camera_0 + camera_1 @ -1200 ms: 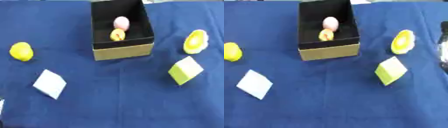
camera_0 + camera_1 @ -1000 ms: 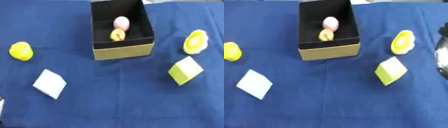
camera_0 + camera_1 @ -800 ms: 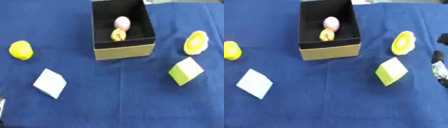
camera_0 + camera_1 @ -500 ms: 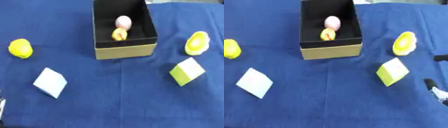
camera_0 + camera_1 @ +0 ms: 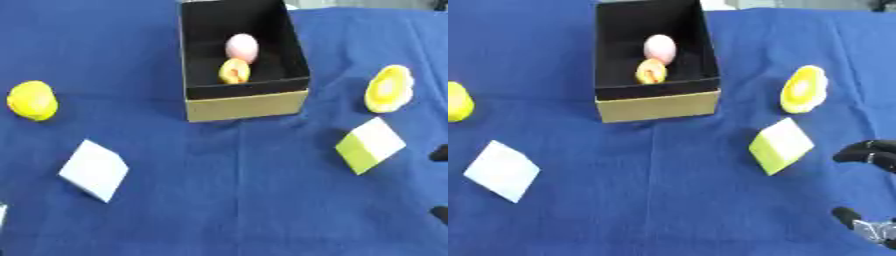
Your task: Pick up objects on the table and place them in the box.
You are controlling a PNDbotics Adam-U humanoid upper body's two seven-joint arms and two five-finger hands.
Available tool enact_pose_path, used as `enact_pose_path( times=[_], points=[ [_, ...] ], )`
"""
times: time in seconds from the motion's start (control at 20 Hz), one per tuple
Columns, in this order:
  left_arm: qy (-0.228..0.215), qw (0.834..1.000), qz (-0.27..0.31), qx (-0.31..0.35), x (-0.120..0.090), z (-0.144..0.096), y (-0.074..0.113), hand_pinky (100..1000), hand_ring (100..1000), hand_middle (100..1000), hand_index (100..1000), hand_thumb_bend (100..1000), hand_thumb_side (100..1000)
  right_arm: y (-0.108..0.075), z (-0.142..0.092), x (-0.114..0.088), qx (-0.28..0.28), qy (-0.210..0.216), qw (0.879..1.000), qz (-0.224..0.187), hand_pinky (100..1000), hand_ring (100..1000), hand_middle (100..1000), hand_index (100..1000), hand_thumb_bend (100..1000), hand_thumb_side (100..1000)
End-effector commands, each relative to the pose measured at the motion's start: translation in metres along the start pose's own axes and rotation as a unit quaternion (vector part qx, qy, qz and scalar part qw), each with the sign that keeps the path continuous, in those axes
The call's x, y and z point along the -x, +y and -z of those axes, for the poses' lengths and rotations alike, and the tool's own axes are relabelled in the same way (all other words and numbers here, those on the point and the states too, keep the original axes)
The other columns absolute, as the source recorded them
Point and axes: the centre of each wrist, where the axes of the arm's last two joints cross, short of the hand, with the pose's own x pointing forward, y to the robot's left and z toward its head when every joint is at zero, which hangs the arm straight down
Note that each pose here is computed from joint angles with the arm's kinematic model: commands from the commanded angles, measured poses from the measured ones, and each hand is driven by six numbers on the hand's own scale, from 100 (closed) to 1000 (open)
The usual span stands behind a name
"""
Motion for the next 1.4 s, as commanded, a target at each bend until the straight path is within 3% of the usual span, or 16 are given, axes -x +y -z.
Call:
enact_pose_path(
  times=[0.05,0.15,0.4,0.85,0.9,1.1,1.3,1.4],
  points=[
    [-0.013,1.0,0.003,0.008,-0.006,0.004,0.002,736,578,539,780,282,565,-0.03,0.003,0.001,-0.055,-0.013,0.995,-0.083,876,850,770,838,409,383],
    [-0.012,1.0,0.002,0.008,-0.006,0.004,0.001,736,578,539,779,281,566,-0.043,0.006,0.002,-0.065,-0.014,0.991,-0.115,874,847,766,837,403,374],
    [-0.012,1.0,0.001,0.011,-0.006,0.004,0.001,736,579,539,780,280,566,-0.069,0.014,0.002,-0.042,-0.022,0.99,-0.136,874,849,769,839,405,363],
    [-0.011,1.0,0.0,0.017,-0.006,0.004,0.0,736,579,539,780,279,566,-0.097,0.025,-0.003,-0.051,-0.014,0.99,-0.128,873,857,779,846,431,361],
    [-0.011,1.0,-0.001,0.019,-0.006,0.004,0.0,736,579,540,780,279,566,-0.099,0.026,-0.004,-0.054,-0.014,0.99,-0.127,874,870,795,856,493,338],
    [-0.013,1.0,-0.004,0.025,-0.007,0.006,-0.002,736,580,540,780,278,566,-0.102,0.035,-0.01,-0.077,-0.014,0.99,-0.114,876,879,805,866,551,278],
    [-0.013,1.0,-0.006,0.027,-0.007,0.006,-0.003,736,580,540,780,276,567,-0.101,0.042,-0.014,-0.101,-0.023,0.989,-0.103,880,888,806,870,530,140],
    [-0.014,0.999,-0.008,0.029,-0.007,0.007,-0.003,736,580,540,780,277,566,-0.104,0.046,-0.017,-0.108,-0.028,0.989,-0.096,877,887,801,868,527,122]
  ],
)
